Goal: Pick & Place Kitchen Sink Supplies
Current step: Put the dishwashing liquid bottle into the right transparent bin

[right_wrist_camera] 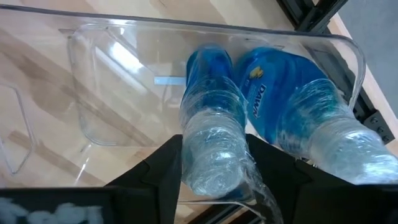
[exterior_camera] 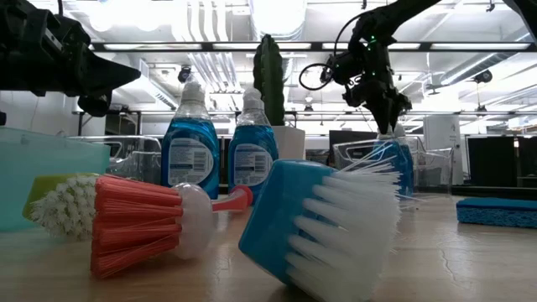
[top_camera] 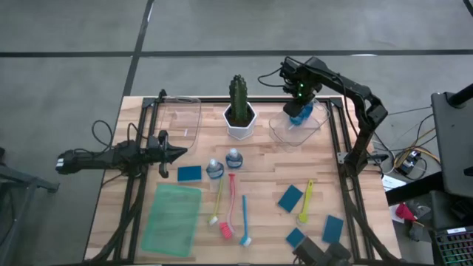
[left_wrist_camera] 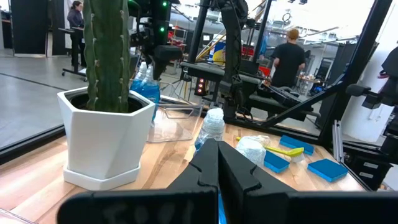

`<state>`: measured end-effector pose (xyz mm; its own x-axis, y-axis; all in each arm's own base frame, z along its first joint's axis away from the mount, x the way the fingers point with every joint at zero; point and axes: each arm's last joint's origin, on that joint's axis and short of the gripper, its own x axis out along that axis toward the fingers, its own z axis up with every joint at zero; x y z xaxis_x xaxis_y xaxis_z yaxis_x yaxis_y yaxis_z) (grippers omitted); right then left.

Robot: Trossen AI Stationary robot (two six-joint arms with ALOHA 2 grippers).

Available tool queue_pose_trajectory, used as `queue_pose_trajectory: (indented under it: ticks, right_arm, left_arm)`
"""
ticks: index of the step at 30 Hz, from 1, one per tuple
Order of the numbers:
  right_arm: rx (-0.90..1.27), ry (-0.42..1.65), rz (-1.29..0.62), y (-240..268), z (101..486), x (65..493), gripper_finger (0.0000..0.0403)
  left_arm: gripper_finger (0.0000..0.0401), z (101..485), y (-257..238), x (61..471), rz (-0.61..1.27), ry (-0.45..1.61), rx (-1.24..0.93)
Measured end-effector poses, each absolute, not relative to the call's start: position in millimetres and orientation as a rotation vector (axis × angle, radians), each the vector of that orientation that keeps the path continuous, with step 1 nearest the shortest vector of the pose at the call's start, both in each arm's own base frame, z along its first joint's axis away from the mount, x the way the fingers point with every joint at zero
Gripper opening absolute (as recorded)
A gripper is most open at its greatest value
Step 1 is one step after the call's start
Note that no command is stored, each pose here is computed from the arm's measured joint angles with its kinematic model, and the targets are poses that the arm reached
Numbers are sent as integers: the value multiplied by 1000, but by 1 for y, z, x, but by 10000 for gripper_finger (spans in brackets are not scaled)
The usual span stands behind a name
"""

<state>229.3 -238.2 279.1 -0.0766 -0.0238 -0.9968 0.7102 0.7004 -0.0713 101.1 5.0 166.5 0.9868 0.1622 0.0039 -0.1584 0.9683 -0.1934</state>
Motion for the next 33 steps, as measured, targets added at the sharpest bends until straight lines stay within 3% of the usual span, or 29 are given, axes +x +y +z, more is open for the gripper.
queue_pose_trajectory:
  ticks: [17, 26, 33]
  right_arm:
    - [619, 1538, -668, -227, 294, 219, 196]
    - [625, 1377, -709, -211, 335, 207, 194]
    - [648, 1187, -549, -181, 362, 214, 194]
  left_arm:
    - [0, 166, 5, 101, 162, -19, -194]
    - [0, 166, 5, 101, 162, -19, -194]
    - [0, 166, 5, 101, 161, -19, -194]
